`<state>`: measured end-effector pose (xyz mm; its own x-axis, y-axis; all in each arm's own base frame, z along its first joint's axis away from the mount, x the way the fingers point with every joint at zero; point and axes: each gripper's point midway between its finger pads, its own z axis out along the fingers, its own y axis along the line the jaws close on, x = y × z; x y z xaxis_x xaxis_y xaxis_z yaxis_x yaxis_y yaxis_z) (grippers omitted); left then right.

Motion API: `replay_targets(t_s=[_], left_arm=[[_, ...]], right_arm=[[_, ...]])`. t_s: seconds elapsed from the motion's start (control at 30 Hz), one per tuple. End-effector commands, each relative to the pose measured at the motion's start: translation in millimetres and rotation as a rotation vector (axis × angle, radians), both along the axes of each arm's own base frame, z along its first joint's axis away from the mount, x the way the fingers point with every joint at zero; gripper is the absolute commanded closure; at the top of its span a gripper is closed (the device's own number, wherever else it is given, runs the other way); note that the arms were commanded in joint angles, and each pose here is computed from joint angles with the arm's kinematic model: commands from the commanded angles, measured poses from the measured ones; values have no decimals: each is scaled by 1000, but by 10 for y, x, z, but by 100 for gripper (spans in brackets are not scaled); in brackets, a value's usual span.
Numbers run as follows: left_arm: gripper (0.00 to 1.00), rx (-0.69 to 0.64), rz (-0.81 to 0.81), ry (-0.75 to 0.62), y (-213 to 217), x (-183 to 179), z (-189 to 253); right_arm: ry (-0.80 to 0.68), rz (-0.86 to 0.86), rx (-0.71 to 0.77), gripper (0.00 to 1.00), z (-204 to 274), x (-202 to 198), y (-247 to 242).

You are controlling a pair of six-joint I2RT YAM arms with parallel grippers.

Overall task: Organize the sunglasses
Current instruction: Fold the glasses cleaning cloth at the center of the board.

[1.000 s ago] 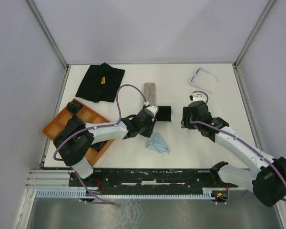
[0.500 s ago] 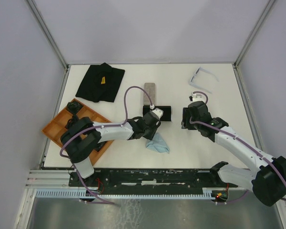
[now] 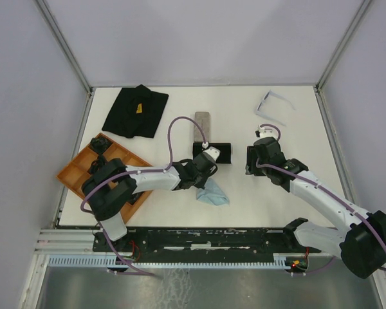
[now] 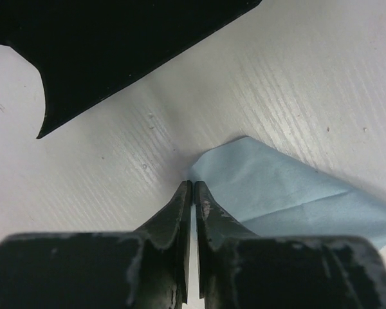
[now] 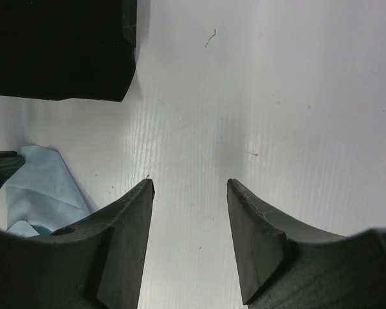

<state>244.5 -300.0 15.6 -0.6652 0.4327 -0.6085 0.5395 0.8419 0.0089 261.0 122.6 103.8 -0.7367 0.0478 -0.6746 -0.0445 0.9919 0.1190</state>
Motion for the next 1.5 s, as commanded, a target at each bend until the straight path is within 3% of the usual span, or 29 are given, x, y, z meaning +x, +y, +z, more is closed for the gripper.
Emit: replay_targets(t_s=[0.0, 0.33, 0.77, 1.2, 1.3, 1.47], left_arm=[[93, 74, -33, 72, 202, -254, -213], [97, 9, 36, -50, 251, -103, 183], [97, -185, -108, -122, -65, -127, 858], [97, -336, -318, -137, -672, -143, 1474], [97, -294, -256, -134, -475, -154, 1298], [97, -167, -117, -40, -20, -249, 611]], right_arm=[[-40, -9, -5, 42, 84, 60, -20], [-27, 93, 73, 42, 84, 34, 205], [-7, 191, 180, 41, 57, 31, 494], [-123, -91, 71, 41, 221, 76, -60], [-137, -105, 72, 40, 243, 61, -96], [-83, -54, 79, 38, 136, 57, 20]])
